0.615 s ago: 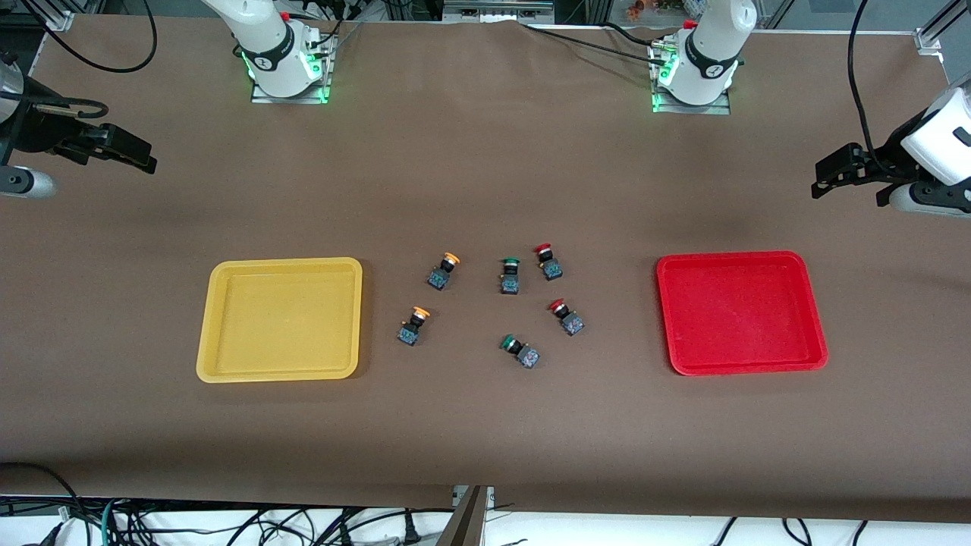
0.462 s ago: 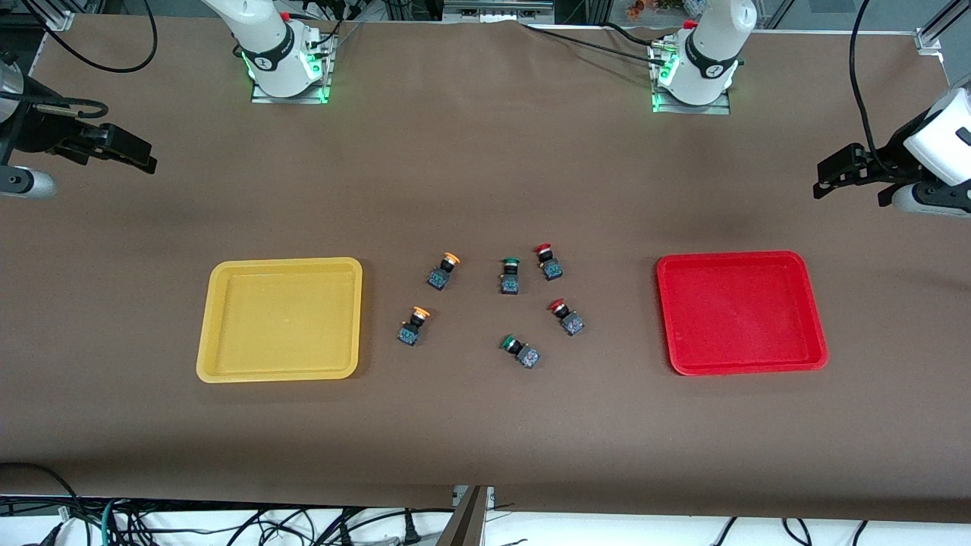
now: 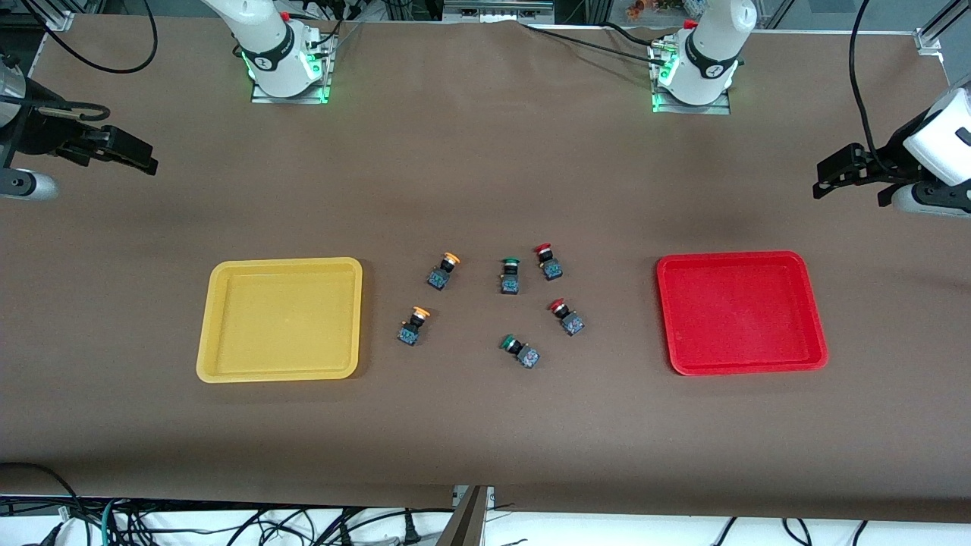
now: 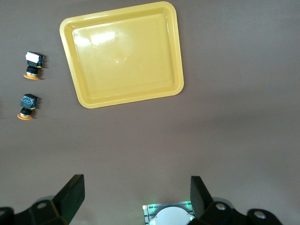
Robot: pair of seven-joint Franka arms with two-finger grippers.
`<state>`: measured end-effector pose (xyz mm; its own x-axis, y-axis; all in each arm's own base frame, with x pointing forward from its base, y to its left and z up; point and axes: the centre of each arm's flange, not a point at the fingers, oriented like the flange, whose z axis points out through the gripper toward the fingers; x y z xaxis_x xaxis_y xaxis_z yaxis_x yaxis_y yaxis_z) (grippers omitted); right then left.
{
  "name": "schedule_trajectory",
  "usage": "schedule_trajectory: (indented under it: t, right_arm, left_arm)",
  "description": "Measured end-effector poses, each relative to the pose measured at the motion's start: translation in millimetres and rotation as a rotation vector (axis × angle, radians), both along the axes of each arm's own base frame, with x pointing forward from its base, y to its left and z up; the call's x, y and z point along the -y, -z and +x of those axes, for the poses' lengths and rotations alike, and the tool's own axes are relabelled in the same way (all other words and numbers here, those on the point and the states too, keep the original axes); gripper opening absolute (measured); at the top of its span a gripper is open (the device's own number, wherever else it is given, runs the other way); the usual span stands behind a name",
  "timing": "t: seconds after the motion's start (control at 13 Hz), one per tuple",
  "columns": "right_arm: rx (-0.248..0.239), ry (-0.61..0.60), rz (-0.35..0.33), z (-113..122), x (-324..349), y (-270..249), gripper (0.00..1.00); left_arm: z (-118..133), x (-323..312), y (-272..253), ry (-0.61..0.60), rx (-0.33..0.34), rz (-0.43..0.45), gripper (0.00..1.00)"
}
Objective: Place red and yellow buttons in trays
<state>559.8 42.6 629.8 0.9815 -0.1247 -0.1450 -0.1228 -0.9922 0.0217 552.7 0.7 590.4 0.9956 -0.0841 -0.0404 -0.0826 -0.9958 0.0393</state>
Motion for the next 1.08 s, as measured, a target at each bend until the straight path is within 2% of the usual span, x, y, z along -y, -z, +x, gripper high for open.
schedule_trajectory:
  t: [0.23, 0.46, 0.62, 0.85, 1.0, 1.08]
  right_arm:
    - [-0.013, 0.022, 0.001, 6.7, 11.7, 10.3, 1.0]
    - [-0.017, 0.04, 0.005, 26.8, 20.8, 37.0, 1.0]
    - [-0.059, 0.036, 0.008, 46.8, 17.4, 79.3, 1.0]
    - [-0.041, 0.017, 0.021, 85.9, 1.4, 148.4, 1.0]
    - [-0.006, 0.014, 0.024, 106.8, -29.0, 192.5, 1.0]
    - [0.018, 0.05, 0.021, 115.8, -50.3, 215.9, 1.0]
  left_arm:
    - [-0.2, 1.0, 2.7, 0.001, -0.013, -0.002, 1.0]
    - [3.0, 32.9, 23.9, 0.028, -0.081, -0.045, 1.0]
    - [12.7, 96.1, 62.7, -0.01, -0.155, -0.074, 1.0]
    - [28.4, 198.0, 138.2, -0.108, -0.202, -0.07, 1.0]
    - [49.0, 230.4, 211.9, -0.207, -0.229, -0.07, 1.0]
    - [63.1, 239.3, 249.9, -0.265, -0.228, -0.079, 1.0]
